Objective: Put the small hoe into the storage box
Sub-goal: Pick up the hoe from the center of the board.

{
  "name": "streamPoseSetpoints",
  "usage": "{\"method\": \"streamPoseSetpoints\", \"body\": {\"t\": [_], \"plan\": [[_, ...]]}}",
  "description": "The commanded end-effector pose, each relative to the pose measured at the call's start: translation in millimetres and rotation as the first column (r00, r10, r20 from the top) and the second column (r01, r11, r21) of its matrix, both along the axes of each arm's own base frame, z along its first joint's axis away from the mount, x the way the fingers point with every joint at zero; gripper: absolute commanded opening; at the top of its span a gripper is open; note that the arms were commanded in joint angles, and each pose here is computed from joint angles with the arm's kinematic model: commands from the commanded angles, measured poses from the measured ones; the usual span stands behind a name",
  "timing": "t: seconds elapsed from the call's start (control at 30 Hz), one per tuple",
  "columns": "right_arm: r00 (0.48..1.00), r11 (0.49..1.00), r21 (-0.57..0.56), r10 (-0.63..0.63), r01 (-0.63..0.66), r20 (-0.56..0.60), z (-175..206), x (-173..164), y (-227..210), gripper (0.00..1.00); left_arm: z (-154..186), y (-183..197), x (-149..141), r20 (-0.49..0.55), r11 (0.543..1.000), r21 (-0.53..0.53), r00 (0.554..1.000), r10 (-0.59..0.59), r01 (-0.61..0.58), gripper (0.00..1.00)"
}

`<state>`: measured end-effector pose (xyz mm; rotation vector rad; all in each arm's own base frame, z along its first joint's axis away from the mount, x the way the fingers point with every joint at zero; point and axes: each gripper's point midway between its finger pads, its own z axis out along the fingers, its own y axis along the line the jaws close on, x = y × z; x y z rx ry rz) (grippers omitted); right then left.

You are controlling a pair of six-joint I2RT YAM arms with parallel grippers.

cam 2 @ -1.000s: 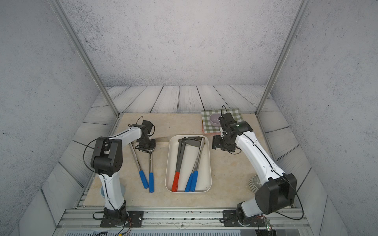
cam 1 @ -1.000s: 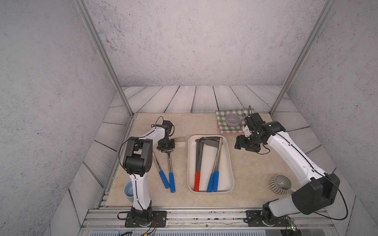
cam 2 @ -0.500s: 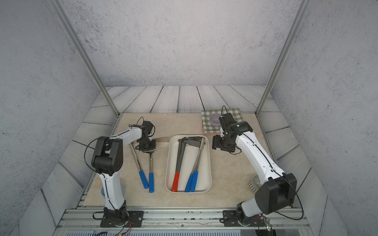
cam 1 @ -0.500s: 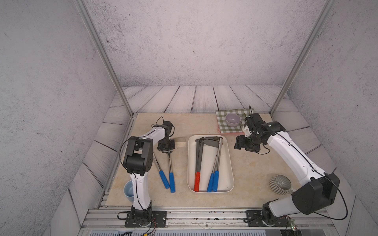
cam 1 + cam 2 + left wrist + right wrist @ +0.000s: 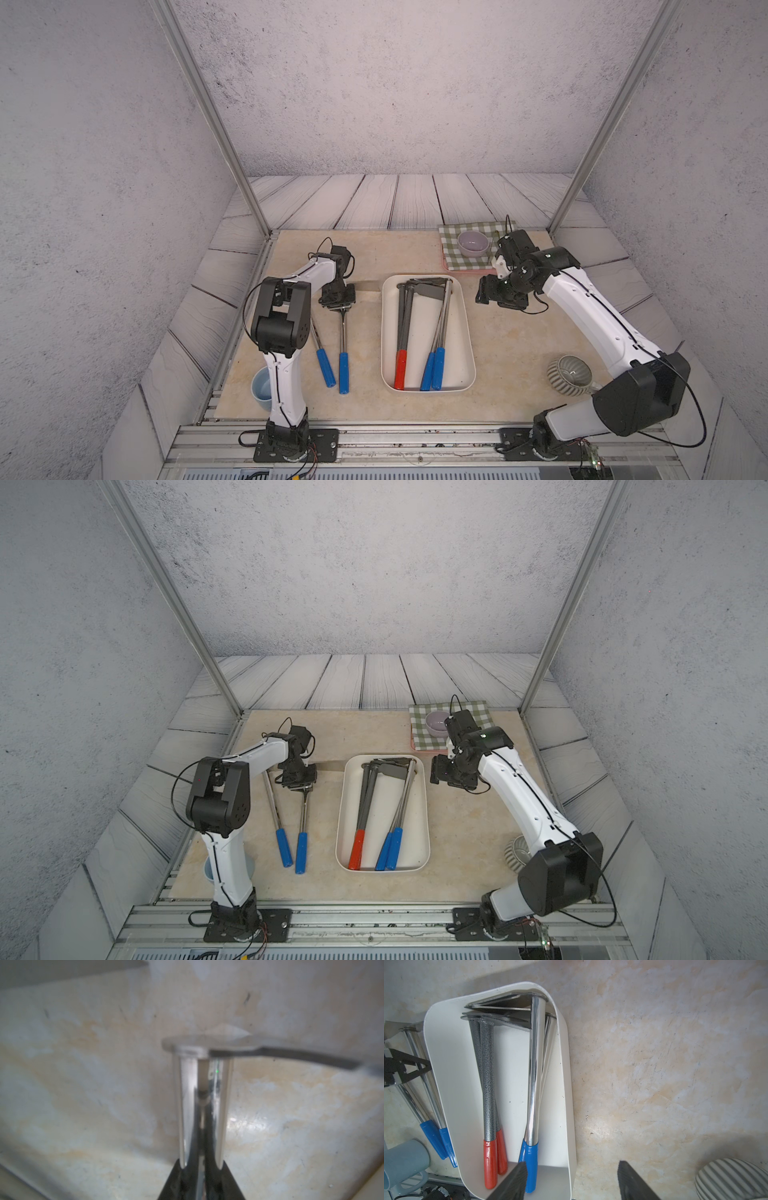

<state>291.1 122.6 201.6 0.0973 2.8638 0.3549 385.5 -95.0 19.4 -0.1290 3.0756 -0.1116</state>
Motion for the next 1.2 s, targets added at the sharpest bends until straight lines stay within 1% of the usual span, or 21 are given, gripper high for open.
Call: {"method": "streamPoseSetpoints", "body": {"t": [0.0, 0.27, 0.4, 0.57, 0.7, 0.8, 0.97, 1.03, 1.1, 1.17], "plan": [[1.0, 1.0, 0.008, 0.004, -0.004, -0.005, 0, -1, 0, 0.71, 37, -4, 10, 0.061, 0.999, -0.039, 0.998, 0.019, -0.016, 0.13], [1.0, 1.0, 0.02, 0.002, -0.002, 0.001, 3, -1, 1, 0.71, 88, -9, 15, 0.137, 0.997, -0.08, 0.99, 0.023, -0.012, 0.0], [1.0, 1.0, 0.025, 0.001, -0.001, 0.0, 4, -2, 2, 0.71, 115, -9, 9, 0.159, 0.996, -0.094, 0.987, 0.022, -0.008, 0.0], [1.0, 0.999, 0.032, -0.002, 0.002, -0.001, 4, -4, 3, 0.71, 152, -18, -4, 0.203, 0.988, -0.154, 0.979, 0.025, 0.007, 0.0], [1.0, 0.999, 0.042, -0.007, 0.007, -0.007, 2, -5, 4, 0.71, 171, -27, -16, 0.219, 0.986, -0.164, 0.975, 0.036, 0.0, 0.0], [1.0, 0.999, 0.049, -0.007, 0.008, -0.009, 1, -6, 4, 0.71, 182, -45, -21, 0.239, 0.978, -0.209, 0.97, 0.036, 0.015, 0.0], [1.0, 0.999, 0.054, -0.006, 0.006, -0.006, 2, -8, 4, 0.71, 193, -78, -18, 0.256, 0.957, -0.288, 0.965, 0.056, 0.021, 0.0], [1.0, 0.999, 0.051, -0.007, 0.007, -0.007, 1, -10, 4, 0.71, 190, -85, -18, 0.233, 0.964, -0.267, 0.969, 0.08, -0.015, 0.0], [1.0, 0.999, 0.047, -0.008, 0.008, -0.009, 1, -11, 2, 0.71, 183, -93, -21, 0.157, 0.963, -0.263, 0.982, 0.108, -0.064, 0.0], [1.0, 0.999, 0.04, -0.008, 0.008, -0.009, 0, -12, 1, 0.71, 177, -104, -25, 0.084, 0.962, -0.264, 0.992, 0.097, -0.072, 0.0]]}}
